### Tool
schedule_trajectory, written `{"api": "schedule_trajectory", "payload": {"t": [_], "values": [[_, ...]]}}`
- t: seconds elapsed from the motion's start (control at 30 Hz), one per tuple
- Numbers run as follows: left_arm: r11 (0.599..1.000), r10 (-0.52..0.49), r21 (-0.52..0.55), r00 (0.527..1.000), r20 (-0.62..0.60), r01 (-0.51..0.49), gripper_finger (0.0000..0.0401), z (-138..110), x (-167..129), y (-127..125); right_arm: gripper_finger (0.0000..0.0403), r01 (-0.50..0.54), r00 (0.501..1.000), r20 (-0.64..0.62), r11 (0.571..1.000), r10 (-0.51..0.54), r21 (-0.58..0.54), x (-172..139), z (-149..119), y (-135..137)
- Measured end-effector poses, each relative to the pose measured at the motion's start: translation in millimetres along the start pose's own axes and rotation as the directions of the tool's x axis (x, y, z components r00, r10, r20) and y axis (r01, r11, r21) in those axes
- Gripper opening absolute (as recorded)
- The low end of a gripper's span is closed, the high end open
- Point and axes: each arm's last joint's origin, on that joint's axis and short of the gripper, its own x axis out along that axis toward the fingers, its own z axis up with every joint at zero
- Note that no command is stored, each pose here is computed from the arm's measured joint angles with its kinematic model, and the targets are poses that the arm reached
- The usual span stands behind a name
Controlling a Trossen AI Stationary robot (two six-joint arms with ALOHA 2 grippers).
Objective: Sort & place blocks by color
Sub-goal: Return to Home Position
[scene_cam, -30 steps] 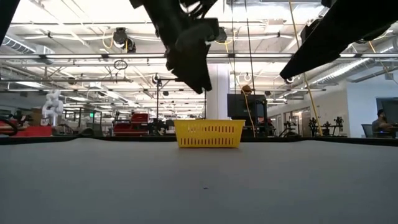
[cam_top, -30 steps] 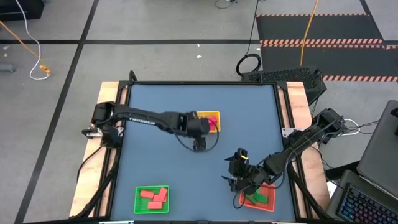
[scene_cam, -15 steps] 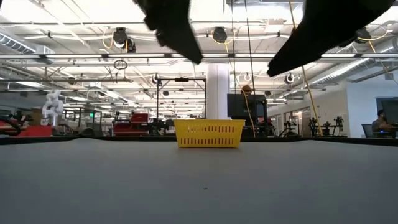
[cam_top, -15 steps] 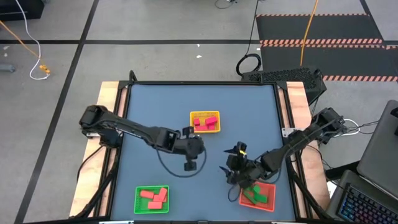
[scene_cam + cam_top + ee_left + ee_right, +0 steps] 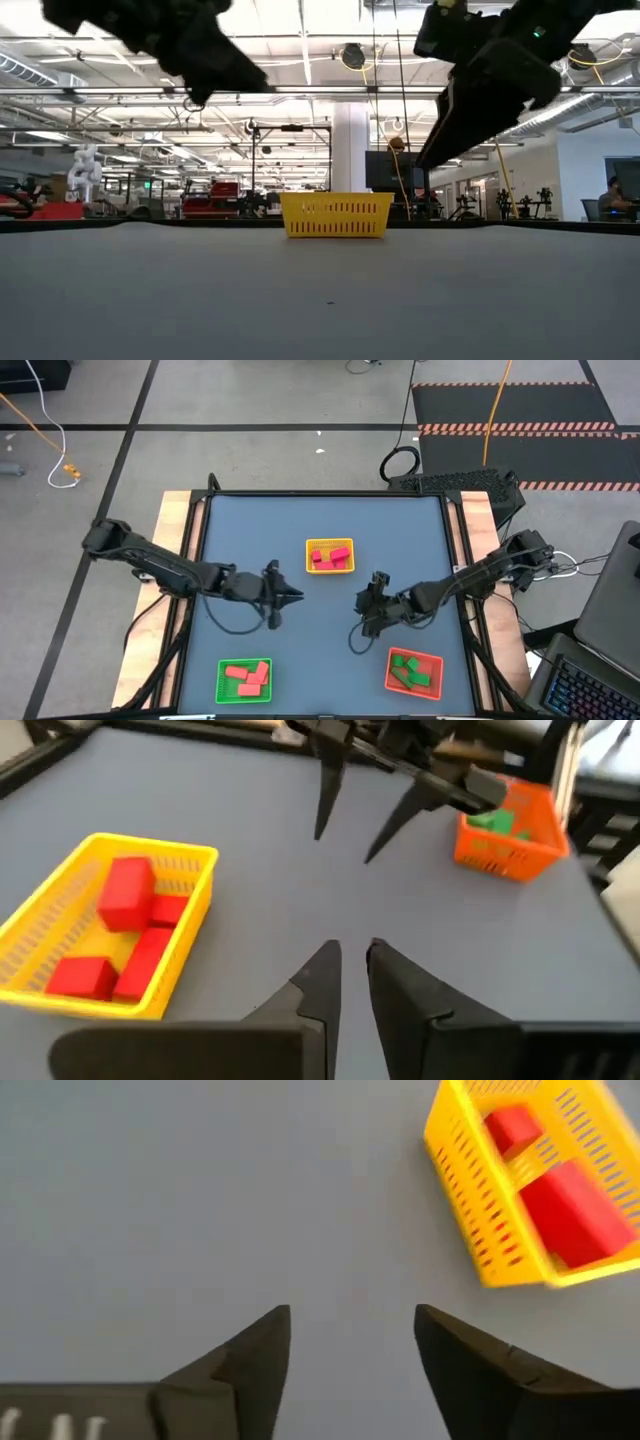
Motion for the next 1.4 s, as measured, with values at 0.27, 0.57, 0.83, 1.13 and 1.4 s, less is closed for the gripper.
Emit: {"api": "schedule_trajectory", "payload": {"t": [0.27, 0.57, 0.83, 1.13, 1.4], "values": [[1.0, -0.012, -0.02, 0.989, 0.15, 0.015, 0.001, -11, -47, 20, 0.0089, -0.097, 0.992, 0.086, 0.995, 0.098, -0.005, -15, 18, -23], [0.998, 0.009, -0.056, 0.962, 0.274, 0.007, 0.0003, -49, -83, 42, 0.0009, -0.188, 0.952, 0.258, 0.979, 0.164, 0.073, -49, -14, -67], [0.998, -0.014, -0.05, 0.936, 0.353, 0.033, 0.0003, -89, -96, 56, 0.0001, -0.278, 0.855, 0.474, 0.958, 0.211, 0.076, -58, -73, -92], [0.999, -0.031, -0.012, 0.922, 0.387, 0.038, 0.0005, -99, -101, 59, 0.0, -0.41, 0.677, 0.675, 0.912, 0.293, 0.016, -53, -114, -105], [0.997, -0.076, 0.01, 0.93, 0.361, 0.078, 0.0008, -101, -101, 58, 0.0, -0.397, 0.588, 0.747, 0.915, 0.31, -0.068, -65, -112, -109]]}}
